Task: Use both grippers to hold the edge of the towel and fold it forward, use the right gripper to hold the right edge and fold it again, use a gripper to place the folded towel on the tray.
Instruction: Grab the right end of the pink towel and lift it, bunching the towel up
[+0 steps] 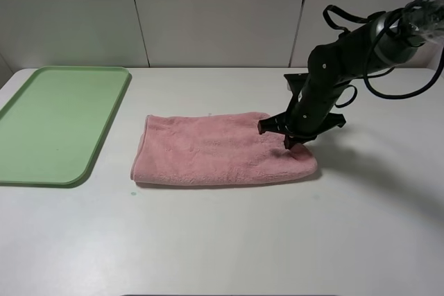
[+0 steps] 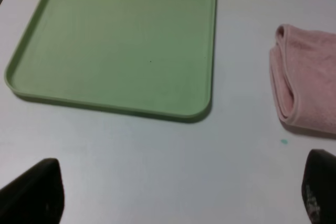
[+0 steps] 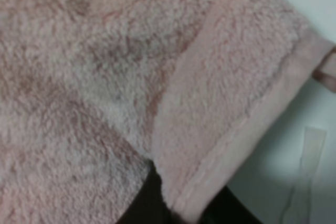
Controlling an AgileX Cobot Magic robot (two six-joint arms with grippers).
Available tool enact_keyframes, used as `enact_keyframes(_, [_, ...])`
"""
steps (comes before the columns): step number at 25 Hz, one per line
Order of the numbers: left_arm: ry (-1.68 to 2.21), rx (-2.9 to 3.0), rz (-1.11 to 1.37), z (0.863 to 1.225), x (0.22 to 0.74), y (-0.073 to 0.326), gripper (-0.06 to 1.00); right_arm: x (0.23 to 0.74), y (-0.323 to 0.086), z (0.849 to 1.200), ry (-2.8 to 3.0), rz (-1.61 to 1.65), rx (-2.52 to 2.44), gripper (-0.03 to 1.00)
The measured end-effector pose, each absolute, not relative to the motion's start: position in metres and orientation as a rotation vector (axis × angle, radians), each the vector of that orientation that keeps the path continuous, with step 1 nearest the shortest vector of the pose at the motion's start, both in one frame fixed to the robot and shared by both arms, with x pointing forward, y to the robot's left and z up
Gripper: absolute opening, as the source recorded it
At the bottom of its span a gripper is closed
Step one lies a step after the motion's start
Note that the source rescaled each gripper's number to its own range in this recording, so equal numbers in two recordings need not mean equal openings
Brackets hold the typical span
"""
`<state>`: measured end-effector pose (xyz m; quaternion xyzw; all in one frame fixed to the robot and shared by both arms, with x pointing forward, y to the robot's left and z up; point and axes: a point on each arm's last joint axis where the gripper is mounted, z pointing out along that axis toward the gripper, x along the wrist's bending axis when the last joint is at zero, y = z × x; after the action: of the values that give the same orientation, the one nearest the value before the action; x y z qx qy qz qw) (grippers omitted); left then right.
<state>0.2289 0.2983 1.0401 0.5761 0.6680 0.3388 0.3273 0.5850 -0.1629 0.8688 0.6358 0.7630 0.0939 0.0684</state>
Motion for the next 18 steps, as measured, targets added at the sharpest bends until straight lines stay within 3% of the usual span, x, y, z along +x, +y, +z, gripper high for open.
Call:
enact_keyframes(11, [1.749, 1.509, 0.888, 1.040, 0.229, 0.298, 0.90, 0.578, -0.179, 0.914, 2.322, 0.182, 1.751, 0.05])
enact_keyframes(18, [1.749, 1.508, 0.888, 1.040, 0.229, 0.298, 0.90, 0.579, -0.201, 0.919, 2.306, 0.067, 1.727, 0.05])
